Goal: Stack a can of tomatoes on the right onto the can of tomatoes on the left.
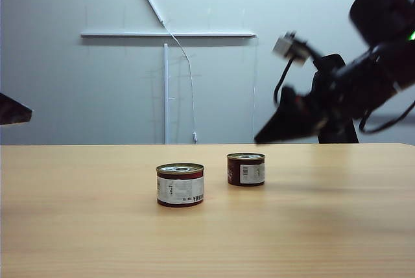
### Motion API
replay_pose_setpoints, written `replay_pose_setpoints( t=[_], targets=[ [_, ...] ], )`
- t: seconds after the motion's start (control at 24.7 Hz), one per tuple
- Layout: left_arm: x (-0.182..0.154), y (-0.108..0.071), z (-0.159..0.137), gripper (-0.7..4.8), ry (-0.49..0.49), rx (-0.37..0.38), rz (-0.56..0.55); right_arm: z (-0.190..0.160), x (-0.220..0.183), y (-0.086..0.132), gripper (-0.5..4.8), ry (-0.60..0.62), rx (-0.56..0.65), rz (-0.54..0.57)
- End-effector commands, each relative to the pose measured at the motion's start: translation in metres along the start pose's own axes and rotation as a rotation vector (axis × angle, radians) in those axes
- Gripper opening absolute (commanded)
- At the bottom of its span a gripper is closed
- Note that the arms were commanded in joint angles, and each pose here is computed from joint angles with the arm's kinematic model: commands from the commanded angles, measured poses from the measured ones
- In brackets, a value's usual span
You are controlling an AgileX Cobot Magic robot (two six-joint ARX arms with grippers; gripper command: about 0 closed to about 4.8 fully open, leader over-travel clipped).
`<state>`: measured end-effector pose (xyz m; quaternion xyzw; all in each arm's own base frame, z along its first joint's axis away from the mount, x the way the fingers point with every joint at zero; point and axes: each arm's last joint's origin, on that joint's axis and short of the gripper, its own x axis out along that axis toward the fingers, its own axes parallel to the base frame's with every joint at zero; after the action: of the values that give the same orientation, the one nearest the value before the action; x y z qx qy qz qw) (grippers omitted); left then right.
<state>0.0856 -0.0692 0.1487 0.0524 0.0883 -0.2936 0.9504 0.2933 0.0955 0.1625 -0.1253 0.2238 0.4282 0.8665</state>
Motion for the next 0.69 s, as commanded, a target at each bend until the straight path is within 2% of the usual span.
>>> replay_pose_setpoints(
  t=[0.04,0.24,0.61,0.69],
  targets=[
    [0.0,0.0,0.002,-0.02,-0.015,-0.001,-0.001,0.001,0.011,0.002,4.79,-0.03,-0.043,0.015],
    [0.0,0.0,0.002,-0.02,-0.015,-0.001,-0.001,-0.007,0.036,0.01,4.79,-0.056,-0.088,0.032],
    [0.0,0.0,0.002,-0.02,-0.014,-0.001,-0.001,-0.013,0.049,0.011,4.79,-0.071,-0.102,-0.008],
    [0.0,0.0,0.002,-0.02,-0.014,-0.001,-0.001,-0.013,0.05,0.011,4.13,-0.084,-0.103,-0.008]
  ],
)
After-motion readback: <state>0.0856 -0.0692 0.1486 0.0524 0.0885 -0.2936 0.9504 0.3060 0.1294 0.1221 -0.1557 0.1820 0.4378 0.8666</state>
